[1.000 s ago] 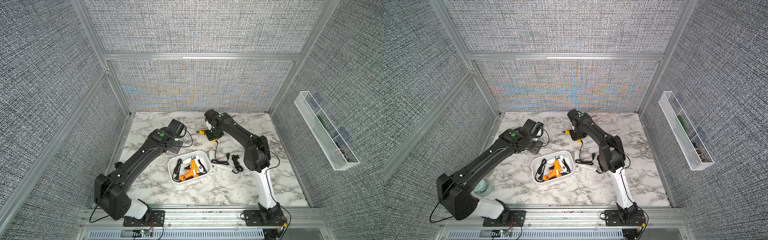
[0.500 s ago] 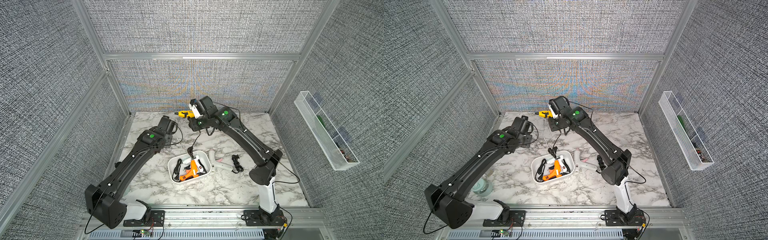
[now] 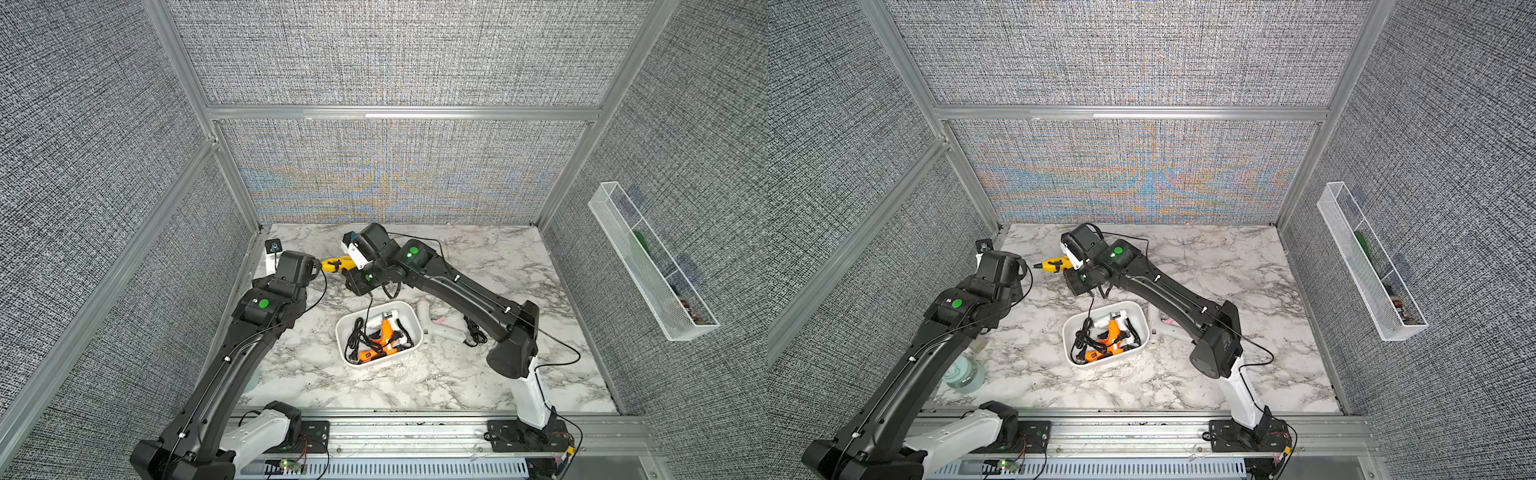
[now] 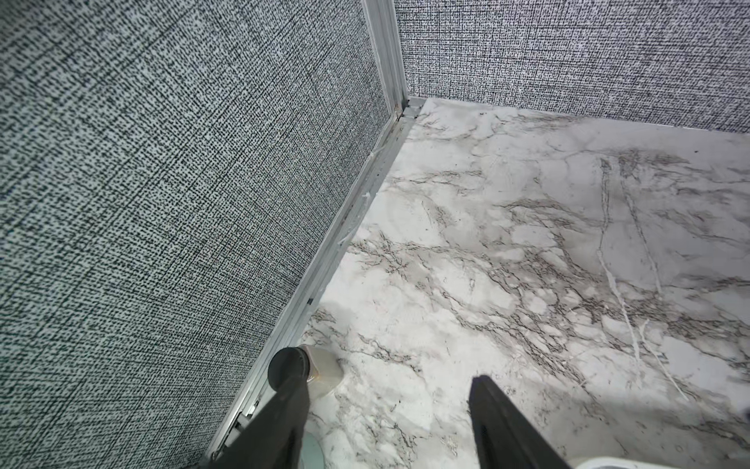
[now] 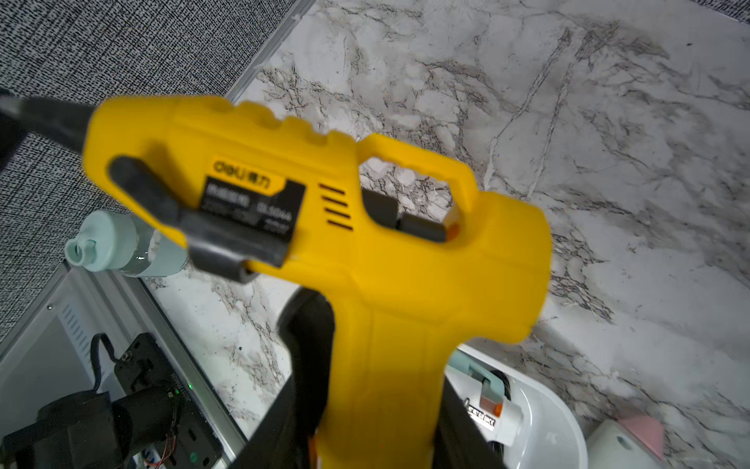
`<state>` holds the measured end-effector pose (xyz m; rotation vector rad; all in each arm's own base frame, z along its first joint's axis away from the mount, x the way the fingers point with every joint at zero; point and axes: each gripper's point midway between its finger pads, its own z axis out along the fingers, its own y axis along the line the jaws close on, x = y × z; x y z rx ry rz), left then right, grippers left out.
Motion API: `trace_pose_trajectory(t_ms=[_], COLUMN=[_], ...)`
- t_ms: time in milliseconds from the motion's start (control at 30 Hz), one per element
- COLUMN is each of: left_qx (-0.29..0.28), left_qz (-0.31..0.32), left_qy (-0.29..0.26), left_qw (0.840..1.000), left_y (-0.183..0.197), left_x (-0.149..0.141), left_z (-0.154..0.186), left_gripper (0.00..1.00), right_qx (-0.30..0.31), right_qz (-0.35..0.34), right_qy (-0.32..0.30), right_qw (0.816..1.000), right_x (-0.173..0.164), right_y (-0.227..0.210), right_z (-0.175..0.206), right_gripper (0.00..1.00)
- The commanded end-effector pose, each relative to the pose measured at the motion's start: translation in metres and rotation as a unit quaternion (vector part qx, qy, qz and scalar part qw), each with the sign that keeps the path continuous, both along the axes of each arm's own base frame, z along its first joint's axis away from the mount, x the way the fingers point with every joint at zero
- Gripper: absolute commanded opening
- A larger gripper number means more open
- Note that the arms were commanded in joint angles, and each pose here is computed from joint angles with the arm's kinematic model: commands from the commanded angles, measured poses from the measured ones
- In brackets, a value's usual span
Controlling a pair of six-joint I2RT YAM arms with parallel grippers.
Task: Put the hot melt glue gun into the storage box
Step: Pick up the hot melt adhesive gun from the center of the board, then place the hot melt adhesive gun in the storage box.
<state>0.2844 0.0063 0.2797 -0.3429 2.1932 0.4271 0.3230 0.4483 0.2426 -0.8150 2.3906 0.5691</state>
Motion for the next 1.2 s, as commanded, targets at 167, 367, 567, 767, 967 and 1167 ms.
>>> trace_pose_trajectory(t_ms=[167,367,567,767,967,1167], left_qx=[0.006,0.009,0.009,0.006,0.0,-0.008], left_qz=[0.017,0.016,0.005,-0.011,-0.028,-0.038], left_qy=[0.01,0.014,0.024,0.038,0.05,0.061], left_qw=[1.0,1.0,1.0,0.999,0.998,0.997], left_y=[0.011,0.012,0.005,-0.003,-0.013,-0.02], left_x=[-0.018,-0.018,-0.01,0.001,0.011,0.018], left_z=[-0.002,-0.004,-0.009,-0.015,-0.019,-0.025], left_gripper=[0.68,0.68,0.68,0.68,0.68,0.68], right_qx=[-0.068,-0.125,-0.17,-0.195,-0.246,-0.289], right_qz=[0.027,0.012,-0.001,0.006,0.006,-0.032], right_qy=[0.022,0.033,0.045,0.066,0.068,0.044], right_qw=[0.997,0.992,0.984,0.979,0.967,0.956], right_x=[-0.022,-0.044,-0.055,-0.067,-0.067,-0.057], right_y=[-0.001,-0.037,-0.064,-0.07,-0.083,-0.104], right_z=[-0.051,-0.089,-0.119,-0.147,-0.173,-0.181], right_gripper=[0.15,0.14,0.13,0.13,0.12,0.12])
